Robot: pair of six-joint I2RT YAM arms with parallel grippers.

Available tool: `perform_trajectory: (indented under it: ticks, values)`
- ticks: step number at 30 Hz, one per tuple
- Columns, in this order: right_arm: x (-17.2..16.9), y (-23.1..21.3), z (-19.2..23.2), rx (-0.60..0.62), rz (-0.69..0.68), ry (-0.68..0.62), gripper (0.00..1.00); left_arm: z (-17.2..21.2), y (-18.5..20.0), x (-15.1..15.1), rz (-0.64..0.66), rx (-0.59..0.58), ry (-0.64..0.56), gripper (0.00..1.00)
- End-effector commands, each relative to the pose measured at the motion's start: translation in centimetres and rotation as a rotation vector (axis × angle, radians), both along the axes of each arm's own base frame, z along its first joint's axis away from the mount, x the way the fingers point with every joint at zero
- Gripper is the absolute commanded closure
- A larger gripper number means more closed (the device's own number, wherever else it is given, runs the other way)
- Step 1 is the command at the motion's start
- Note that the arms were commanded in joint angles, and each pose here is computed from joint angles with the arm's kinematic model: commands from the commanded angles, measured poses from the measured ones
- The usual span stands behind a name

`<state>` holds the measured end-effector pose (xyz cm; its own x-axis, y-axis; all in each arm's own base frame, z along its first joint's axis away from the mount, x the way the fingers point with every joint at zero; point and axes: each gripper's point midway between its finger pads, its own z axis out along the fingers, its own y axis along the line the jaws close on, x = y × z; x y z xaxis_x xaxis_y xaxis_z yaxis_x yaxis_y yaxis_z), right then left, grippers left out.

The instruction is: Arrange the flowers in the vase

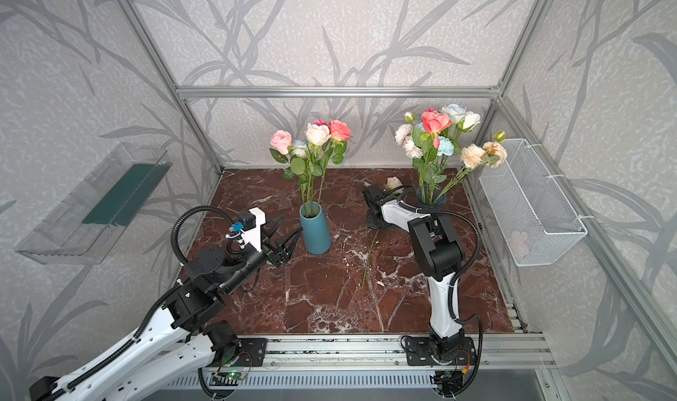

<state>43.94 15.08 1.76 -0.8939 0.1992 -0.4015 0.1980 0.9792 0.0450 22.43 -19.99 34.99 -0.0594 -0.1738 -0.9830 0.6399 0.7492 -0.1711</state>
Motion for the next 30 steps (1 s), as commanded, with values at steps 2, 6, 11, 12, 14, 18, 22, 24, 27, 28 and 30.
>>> perform_trajectory:
  ticks: [2, 6, 11, 12, 14, 18, 22, 24, 27, 28, 30]
  values:
    - [-1.4, 0.7, -1.3, 0.092, 0.01, 0.071, 0.96, 1.3, 0.2, -0.1, 0.008, -0.011, -0.033, 0.29]
    - [-1.7, 2.2, -0.1, 0.178, 0.05, 0.062, 1.0, 1.1, 0.0, -0.1, 0.004, -0.005, -0.031, 0.29]
    - [-1.9, 3.2, 3.5, 0.232, 0.092, -0.036, 1.0, 1.1, 0.0, 0.0, 0.005, -0.002, -0.029, 0.29]
    - [-1.9, 3.4, 4.4, 0.241, 0.098, -0.061, 1.0, 1.0, -0.1, 0.0, 0.005, 0.0, -0.028, 0.29]
    - [-2.2, 3.7, 6.1, 0.255, 0.113, -0.109, 1.0, 0.9, -0.1, 0.0, 0.004, 0.002, -0.026, 0.29]
    - [-2.8, 4.2, 8.3, 0.267, 0.137, -0.174, 1.0, 0.8, -0.2, 0.1, 0.001, 0.006, -0.024, 0.29]
    - [-3.6, 4.4, 9.9, 0.291, 0.154, -0.221, 1.0, 0.6, -0.5, 0.1, -0.006, 0.01, -0.016, 0.29]
    - [-4.1, 4.6, 10.5, 0.31, 0.16, -0.241, 1.0, 0.4, -0.8, 0.1, -0.022, 0.012, -0.01, 0.29]
    - [-5.0, 5.0, 10.5, 0.33, 0.172, -0.235, 1.0, 0.0, -1.3, 0.3, -0.035, 0.016, 0.008, 0.3]
    - [-5.4, 5.2, 10.0, 0.329, 0.18, -0.224, 1.0, -0.1, -1.4, 0.3, -0.038, 0.017, 0.013, 0.3]
    - [-6.2, 5.4, 9.1, 0.331, 0.188, -0.207, 1.0, -0.2, -1.5, 0.3, -0.043, 0.017, 0.016, 0.3]
